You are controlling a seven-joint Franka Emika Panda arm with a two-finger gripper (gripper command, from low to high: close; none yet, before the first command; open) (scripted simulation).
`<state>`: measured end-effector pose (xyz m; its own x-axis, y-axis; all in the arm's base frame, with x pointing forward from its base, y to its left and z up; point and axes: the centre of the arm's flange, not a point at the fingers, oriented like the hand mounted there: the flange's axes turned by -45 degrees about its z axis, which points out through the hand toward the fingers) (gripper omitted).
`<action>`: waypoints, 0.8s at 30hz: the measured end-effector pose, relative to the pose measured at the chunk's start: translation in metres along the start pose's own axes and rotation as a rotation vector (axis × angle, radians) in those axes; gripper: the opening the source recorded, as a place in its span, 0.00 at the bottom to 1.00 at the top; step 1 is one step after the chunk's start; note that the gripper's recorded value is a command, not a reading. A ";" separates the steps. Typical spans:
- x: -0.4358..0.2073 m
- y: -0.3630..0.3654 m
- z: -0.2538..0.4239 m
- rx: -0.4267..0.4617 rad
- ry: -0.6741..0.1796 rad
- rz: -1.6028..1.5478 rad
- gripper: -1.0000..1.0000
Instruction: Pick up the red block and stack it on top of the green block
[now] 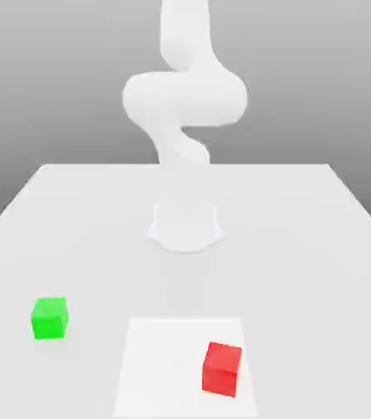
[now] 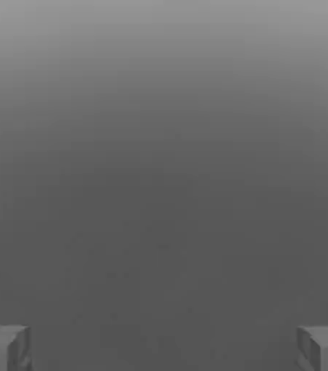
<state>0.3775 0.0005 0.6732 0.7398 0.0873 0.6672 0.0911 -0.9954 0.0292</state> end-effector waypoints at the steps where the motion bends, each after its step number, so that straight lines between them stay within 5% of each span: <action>1: -0.002 0.000 0.021 0.018 -0.028 -0.044 0.50; 11: -0.060 -0.024 0.202 0.191 -0.272 -0.458 0.50; 24: -0.216 -0.063 0.365 0.415 -0.554 -1.017 0.50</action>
<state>0.4549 0.0584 0.2555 0.3822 0.9215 0.0696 0.9216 -0.3856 0.0450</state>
